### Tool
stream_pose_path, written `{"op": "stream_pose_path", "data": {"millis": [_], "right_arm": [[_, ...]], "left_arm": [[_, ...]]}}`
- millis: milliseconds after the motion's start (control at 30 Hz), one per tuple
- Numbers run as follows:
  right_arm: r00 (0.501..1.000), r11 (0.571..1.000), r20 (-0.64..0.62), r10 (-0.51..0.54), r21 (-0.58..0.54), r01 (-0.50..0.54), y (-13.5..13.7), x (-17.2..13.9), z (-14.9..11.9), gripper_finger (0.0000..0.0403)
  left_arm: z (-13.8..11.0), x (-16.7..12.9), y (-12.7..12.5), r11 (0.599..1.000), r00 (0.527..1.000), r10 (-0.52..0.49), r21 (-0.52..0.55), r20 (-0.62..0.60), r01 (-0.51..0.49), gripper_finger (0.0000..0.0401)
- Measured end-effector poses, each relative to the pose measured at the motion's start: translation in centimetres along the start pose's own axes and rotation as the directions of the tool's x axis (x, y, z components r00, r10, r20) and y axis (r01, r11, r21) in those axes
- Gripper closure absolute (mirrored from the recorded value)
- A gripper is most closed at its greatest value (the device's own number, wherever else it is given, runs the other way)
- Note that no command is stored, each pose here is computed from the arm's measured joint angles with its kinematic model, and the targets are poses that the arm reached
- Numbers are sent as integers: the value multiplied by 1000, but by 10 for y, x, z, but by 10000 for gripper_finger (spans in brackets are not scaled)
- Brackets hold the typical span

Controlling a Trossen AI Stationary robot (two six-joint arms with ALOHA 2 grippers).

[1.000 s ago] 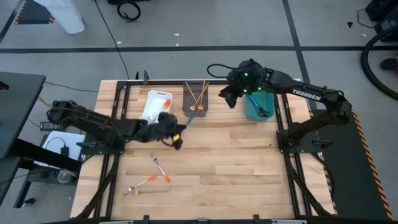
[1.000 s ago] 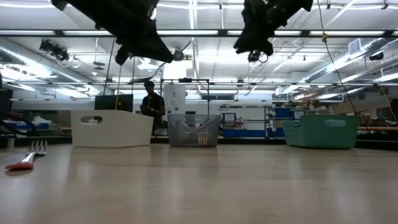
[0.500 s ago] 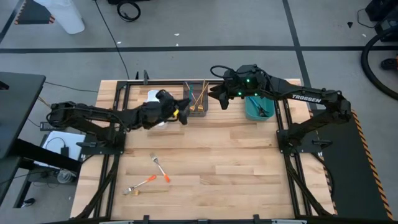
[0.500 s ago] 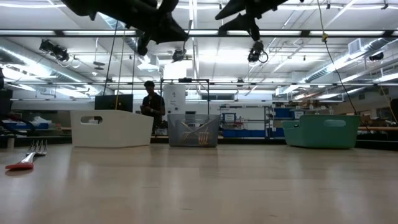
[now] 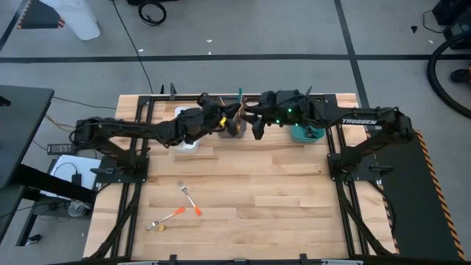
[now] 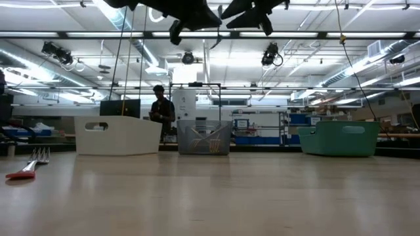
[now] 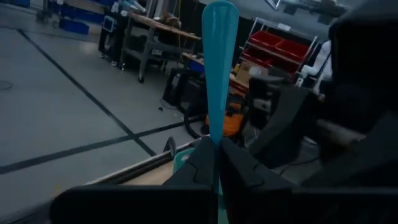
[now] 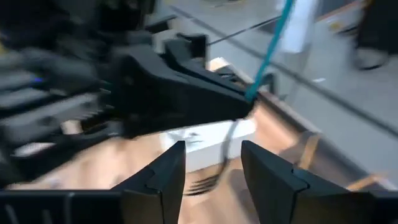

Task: Sort silverware by color (type)
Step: Put the blue fork into the green bin

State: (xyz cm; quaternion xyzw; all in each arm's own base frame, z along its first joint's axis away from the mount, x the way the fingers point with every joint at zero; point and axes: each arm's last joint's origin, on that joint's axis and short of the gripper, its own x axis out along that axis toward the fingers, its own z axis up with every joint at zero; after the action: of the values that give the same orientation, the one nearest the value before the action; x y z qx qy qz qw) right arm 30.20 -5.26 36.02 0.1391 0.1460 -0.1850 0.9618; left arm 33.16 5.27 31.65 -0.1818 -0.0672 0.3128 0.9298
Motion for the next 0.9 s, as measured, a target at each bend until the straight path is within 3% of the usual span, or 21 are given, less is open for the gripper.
{"op": "stream_pose_path", "data": {"millis": [167,467,900], "right_arm": [[993,992,34,-112,-55,114,5,-1,-2,244],[991,991,67,-114,-56,118,8,1,0,262],[993,995,87,-78,-58,83,9,1,3,334]], "left_arm": [[8,8,-8,1000,1000,-9,-14,28,9,385],[16,9,-12,999,998,-33,-38,62,36,385],[17,8,-14,991,994,-83,-96,64,89,385]]}}
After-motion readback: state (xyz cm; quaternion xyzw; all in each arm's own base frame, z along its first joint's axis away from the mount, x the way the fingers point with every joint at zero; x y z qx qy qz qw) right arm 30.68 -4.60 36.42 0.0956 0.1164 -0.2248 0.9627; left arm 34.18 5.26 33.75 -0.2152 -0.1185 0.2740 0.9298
